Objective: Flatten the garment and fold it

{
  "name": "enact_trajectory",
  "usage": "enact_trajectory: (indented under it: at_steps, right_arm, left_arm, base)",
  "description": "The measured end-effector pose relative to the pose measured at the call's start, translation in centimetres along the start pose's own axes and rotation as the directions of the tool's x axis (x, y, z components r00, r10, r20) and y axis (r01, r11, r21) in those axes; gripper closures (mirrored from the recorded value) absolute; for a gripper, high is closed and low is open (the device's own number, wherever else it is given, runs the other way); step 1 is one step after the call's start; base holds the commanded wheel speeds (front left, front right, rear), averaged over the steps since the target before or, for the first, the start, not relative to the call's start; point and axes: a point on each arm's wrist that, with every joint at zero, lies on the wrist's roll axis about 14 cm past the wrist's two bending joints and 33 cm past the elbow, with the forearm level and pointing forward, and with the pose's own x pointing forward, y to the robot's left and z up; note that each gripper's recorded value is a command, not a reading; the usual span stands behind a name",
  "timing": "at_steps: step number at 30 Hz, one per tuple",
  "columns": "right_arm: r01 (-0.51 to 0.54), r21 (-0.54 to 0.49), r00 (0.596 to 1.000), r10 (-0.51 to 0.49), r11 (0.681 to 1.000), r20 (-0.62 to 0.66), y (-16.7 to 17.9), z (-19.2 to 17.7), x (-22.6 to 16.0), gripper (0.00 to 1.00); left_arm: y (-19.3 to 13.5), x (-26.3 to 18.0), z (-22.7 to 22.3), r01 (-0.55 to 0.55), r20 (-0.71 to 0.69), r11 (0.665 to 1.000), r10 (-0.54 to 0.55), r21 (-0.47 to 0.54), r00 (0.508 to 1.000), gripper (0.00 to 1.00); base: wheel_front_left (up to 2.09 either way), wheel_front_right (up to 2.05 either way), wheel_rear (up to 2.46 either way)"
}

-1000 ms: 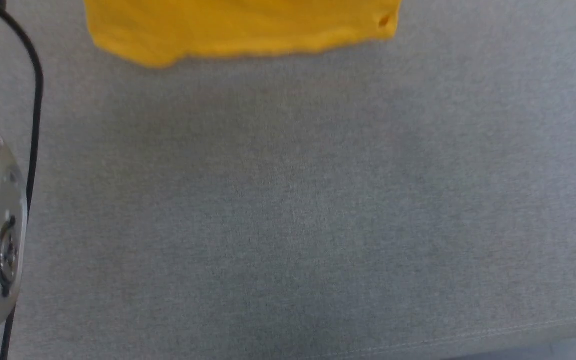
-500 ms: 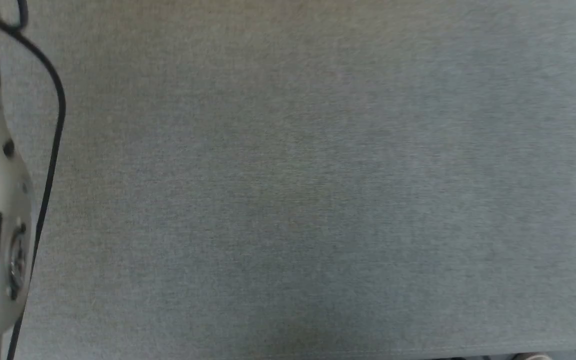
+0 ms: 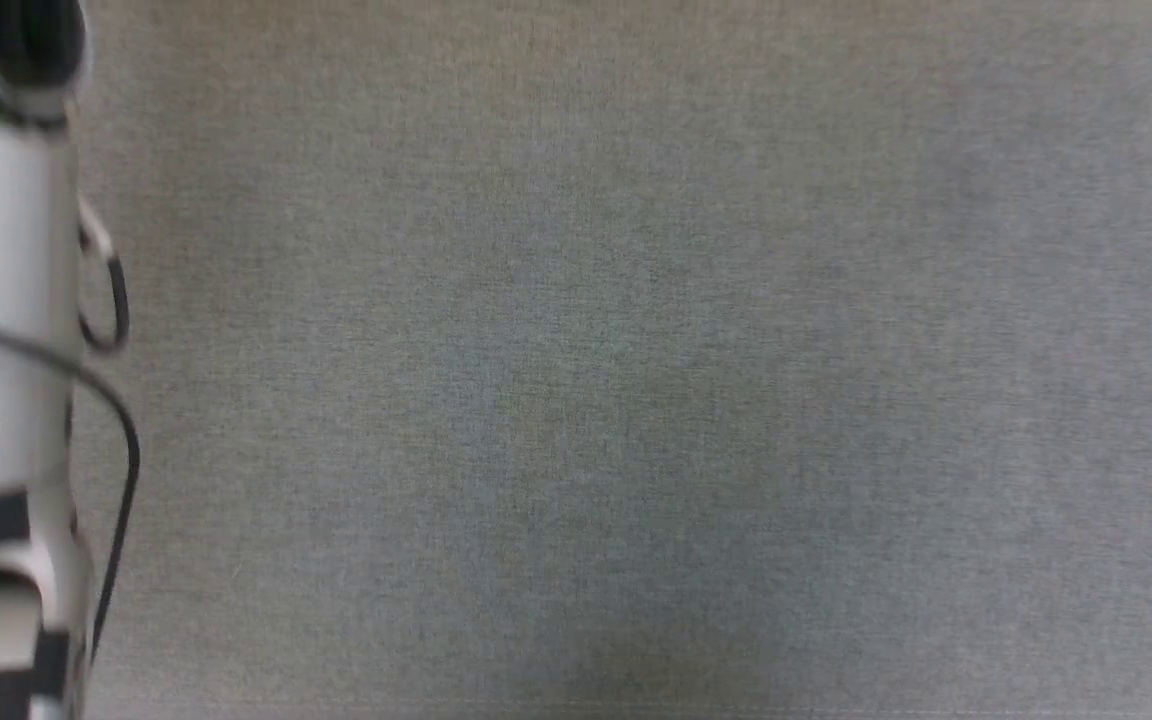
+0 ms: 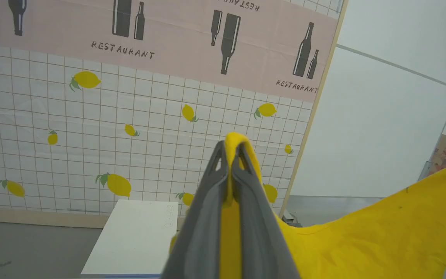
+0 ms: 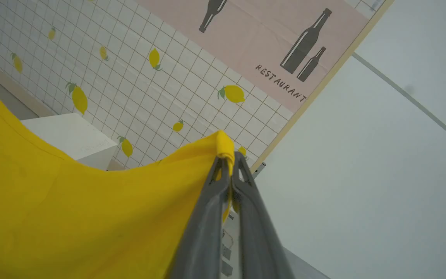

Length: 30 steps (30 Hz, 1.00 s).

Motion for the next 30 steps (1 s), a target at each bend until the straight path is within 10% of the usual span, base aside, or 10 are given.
enact_trajectory:
  at_steps: [2,11,30]
  right_arm:
    - [0.068,0.198,0.995,-0.053,0.978,-0.079,-1.1,-1.9,-5.6,1.00]
    - [0.127,0.377,0.974,-0.044,0.917,-0.222,1.0,-2.8,-14.7,1.00]
    - [0.318,0.547,0.828,0.054,0.774,-0.558,4.5,-3.9,-33.2,1.00]
  left_arm:
    - [-1.6,-5.2,-0.5,-0.020,-0.064,0.996,0.015,-0.086,0.998,1.00]
    - [-3.9,-14.0,-2.3,-0.087,-0.231,0.989,0.058,-0.117,0.971,1.00]
    - [-7.6,-33.2,-5.7,-0.346,-0.656,0.898,0.091,-0.271,0.750,1.00]
  base:
    - [0.00,0.00,0.00]
    - [0.00,0.00,0.00]
    - [0.00,0.00,0.00]
